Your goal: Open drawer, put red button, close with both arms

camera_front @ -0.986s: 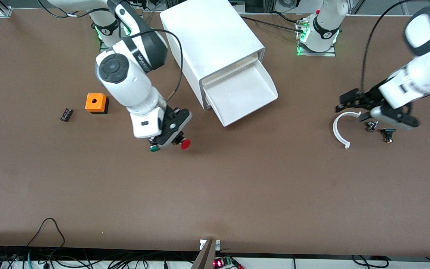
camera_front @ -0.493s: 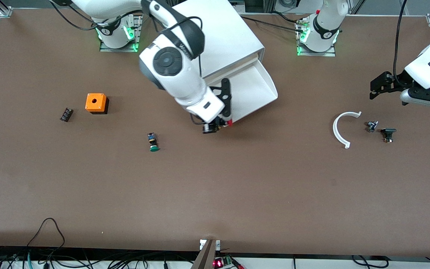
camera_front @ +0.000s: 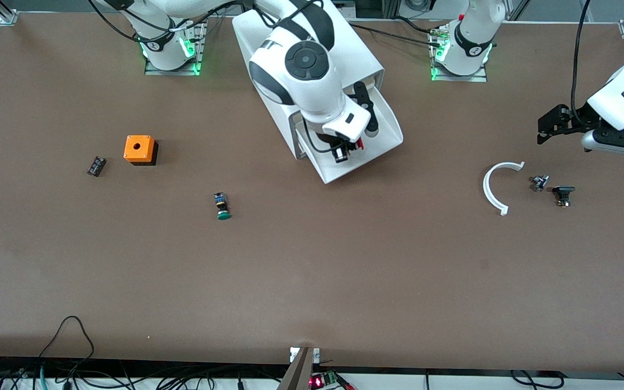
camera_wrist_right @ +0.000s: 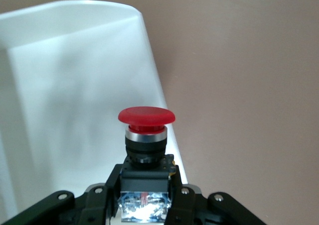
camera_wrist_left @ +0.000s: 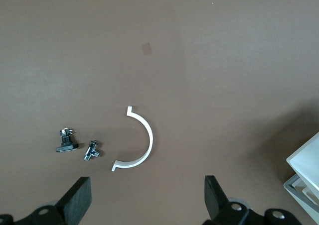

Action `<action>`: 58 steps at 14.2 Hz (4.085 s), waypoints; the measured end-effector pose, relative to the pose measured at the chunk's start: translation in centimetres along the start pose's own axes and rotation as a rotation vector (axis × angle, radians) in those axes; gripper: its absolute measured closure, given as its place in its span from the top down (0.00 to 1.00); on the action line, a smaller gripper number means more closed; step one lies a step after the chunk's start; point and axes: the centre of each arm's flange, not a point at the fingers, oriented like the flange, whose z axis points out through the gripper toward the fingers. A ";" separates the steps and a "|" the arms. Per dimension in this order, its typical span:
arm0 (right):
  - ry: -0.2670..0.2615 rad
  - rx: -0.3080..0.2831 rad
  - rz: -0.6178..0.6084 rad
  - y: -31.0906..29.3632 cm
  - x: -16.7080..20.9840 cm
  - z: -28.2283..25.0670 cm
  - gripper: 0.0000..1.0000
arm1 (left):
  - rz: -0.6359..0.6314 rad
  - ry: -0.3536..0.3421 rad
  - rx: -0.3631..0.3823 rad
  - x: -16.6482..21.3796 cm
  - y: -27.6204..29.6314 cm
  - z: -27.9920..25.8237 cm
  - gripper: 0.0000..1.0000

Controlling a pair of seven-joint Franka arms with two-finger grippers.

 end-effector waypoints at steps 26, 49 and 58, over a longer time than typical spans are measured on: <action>-0.123 -0.132 0.187 -2.0 2.0 -3.1 1.00 | -0.047 -0.021 -0.002 -0.2 0.6 0.1 1.00; -0.275 -0.196 1.736 3.8 -33.0 -22.2 1.00 | -0.208 0.085 -0.071 5.2 16.1 13.4 1.00; -0.288 -0.292 2.054 2.1 -51.6 -25.2 1.00 | -0.365 0.074 -0.145 2.1 26.7 27.5 1.00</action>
